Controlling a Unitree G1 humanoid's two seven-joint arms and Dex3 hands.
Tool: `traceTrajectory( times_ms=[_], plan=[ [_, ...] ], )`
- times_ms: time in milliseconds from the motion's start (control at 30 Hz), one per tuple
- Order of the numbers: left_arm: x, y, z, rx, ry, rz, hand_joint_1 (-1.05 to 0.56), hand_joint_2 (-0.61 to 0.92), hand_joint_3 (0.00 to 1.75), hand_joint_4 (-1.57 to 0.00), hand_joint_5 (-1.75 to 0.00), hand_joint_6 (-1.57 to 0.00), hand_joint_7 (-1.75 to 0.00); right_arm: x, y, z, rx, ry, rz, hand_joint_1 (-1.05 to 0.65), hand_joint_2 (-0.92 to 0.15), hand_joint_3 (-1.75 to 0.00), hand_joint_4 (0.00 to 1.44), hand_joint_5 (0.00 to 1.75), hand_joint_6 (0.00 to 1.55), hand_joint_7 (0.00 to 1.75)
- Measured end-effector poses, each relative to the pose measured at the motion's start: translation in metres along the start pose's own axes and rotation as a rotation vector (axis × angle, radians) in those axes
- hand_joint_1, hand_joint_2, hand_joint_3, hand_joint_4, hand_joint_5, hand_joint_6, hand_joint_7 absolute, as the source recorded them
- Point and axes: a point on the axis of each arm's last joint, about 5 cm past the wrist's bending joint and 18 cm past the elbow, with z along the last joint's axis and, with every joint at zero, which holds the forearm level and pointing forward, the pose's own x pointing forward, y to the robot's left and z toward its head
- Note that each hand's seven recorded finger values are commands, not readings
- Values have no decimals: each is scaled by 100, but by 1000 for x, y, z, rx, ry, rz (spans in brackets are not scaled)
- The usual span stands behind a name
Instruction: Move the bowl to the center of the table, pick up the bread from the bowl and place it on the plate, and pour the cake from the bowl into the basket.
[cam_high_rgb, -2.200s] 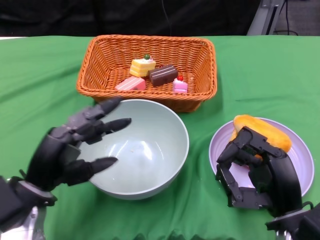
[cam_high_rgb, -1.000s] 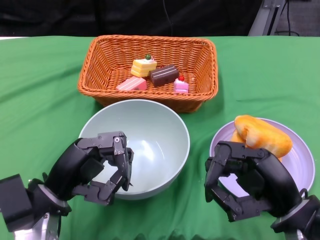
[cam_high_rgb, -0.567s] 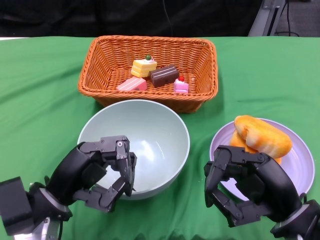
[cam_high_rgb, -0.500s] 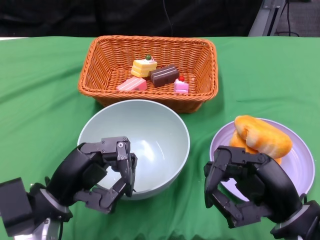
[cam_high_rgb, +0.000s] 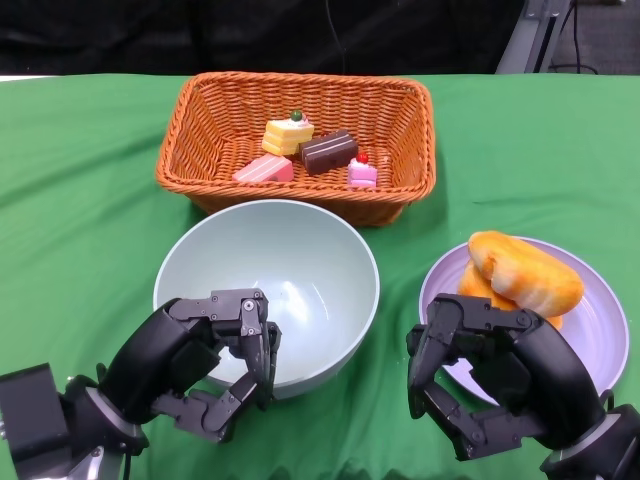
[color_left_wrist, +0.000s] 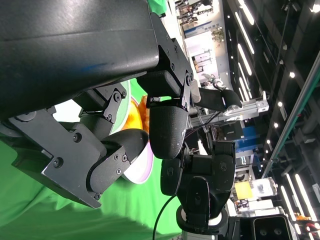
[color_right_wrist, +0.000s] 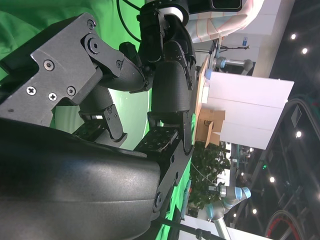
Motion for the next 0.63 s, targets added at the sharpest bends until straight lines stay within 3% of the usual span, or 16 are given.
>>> traceTrajectory(
  times_ms=[200,633],
  plan=[
    [0,0,0,-1,-2,-4,-12,50,125,-79,-175,-71,-159,0,0,0,0,0,0,-6,-39,-126,81,166,73,139],
    [0,-2,0,-13,9,-12,-10,49,129,-78,-175,-72,-159,1,1,0,4,-3,-3,-7,-42,-121,81,165,74,137]
  ],
)
